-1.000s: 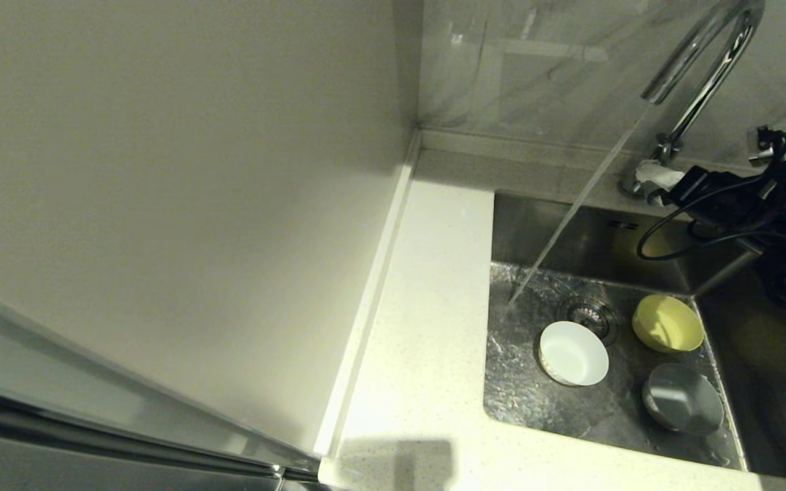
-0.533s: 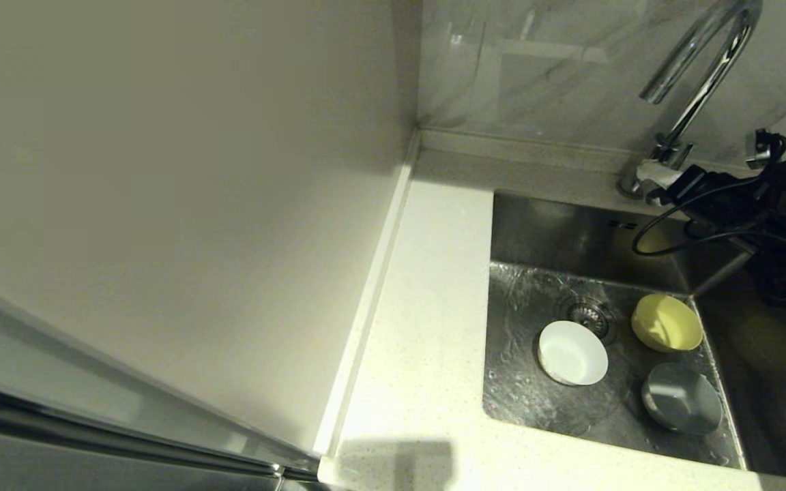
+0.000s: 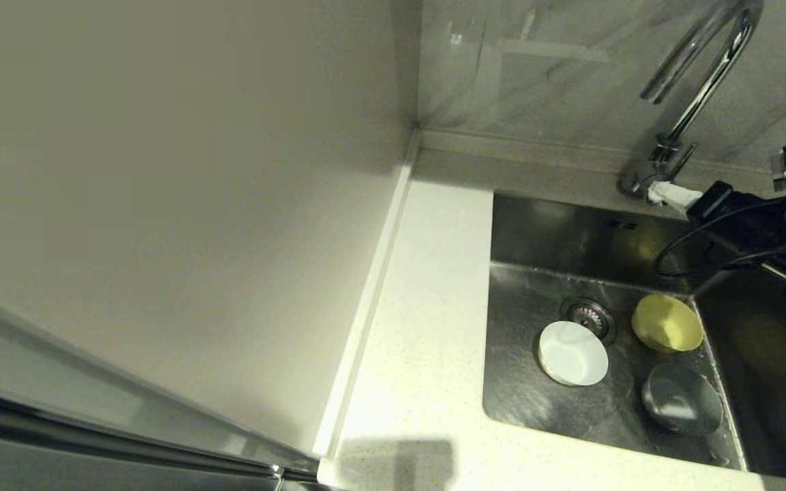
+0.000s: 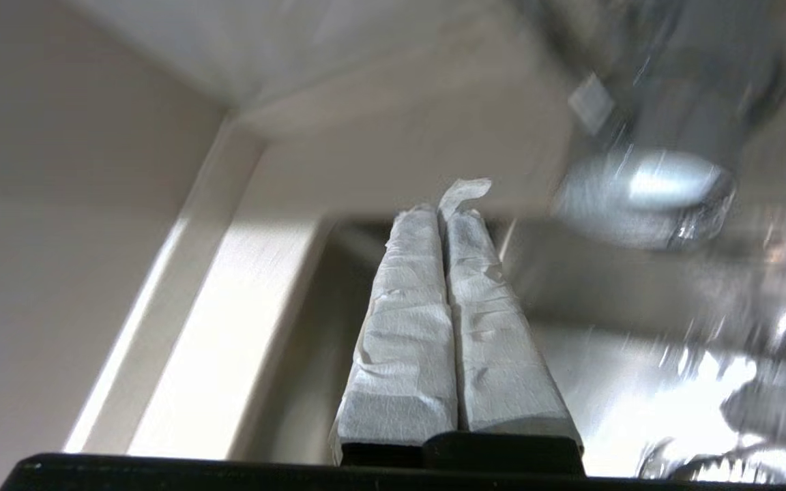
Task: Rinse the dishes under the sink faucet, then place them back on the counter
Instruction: Turn off the faucet, then put a bowl back to the table from the sink
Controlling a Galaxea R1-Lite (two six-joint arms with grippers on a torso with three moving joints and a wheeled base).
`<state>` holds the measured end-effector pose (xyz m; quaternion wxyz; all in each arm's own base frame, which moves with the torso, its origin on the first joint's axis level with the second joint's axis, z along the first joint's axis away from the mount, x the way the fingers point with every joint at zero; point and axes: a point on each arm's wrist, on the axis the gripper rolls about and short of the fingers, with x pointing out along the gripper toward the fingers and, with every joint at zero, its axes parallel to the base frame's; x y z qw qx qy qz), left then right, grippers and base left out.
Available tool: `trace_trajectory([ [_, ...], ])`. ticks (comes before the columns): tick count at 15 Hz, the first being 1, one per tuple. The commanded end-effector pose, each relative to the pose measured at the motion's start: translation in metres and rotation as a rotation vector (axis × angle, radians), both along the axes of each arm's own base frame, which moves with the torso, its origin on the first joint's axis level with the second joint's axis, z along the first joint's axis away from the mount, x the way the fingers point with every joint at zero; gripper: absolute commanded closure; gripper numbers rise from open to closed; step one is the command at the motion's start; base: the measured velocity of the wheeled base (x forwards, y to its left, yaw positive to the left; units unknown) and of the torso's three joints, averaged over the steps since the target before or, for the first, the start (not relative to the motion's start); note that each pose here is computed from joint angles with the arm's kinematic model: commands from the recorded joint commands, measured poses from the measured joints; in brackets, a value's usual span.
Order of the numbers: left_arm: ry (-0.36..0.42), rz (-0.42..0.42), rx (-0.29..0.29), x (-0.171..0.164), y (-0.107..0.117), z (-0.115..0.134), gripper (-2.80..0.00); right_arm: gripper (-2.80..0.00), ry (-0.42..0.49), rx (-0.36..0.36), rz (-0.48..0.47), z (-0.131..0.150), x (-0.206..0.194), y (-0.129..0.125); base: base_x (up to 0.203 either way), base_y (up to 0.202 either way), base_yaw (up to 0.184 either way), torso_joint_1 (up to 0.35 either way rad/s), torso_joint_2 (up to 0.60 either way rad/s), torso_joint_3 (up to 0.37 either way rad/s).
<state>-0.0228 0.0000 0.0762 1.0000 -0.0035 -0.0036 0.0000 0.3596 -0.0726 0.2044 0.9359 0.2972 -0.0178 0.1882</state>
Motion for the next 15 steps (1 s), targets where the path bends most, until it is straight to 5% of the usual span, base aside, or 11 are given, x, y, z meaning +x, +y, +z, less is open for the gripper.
trace_trajectory([
  [1,0.003,0.0,-0.001,0.0,0.0,-0.001,0.0,0.0,-0.018,-0.006,0.014,0.018,-0.047,0.011,0.0,0.0,0.0,0.0,0.0,0.0],
  [7,0.003,0.0,-0.001,0.0,0.0,-0.001,0.0,0.0,0.077,0.011,0.025,0.038,-0.187,0.044,0.0,0.0,0.0,0.0,0.0,0.0],
  [10,0.003,0.0,-0.001,0.0,0.0,-0.001,0.0,0.0,0.457,0.082,-0.011,0.043,-0.246,0.056,0.0,0.0,0.0,0.0,0.0,0.0],
  [11,0.003,0.0,-0.001,0.0,0.0,-0.001,0.0,0.0,0.526,0.051,-0.066,0.053,-0.265,0.059,0.0,0.0,0.0,0.0,0.0,0.0],
  [15,0.003,0.0,-0.001,0.0,0.0,-0.001,0.0,0.0,0.617,-0.353,-0.449,0.041,-0.277,0.053,0.0,0.0,0.0,0.0,0.0,0.0],
])
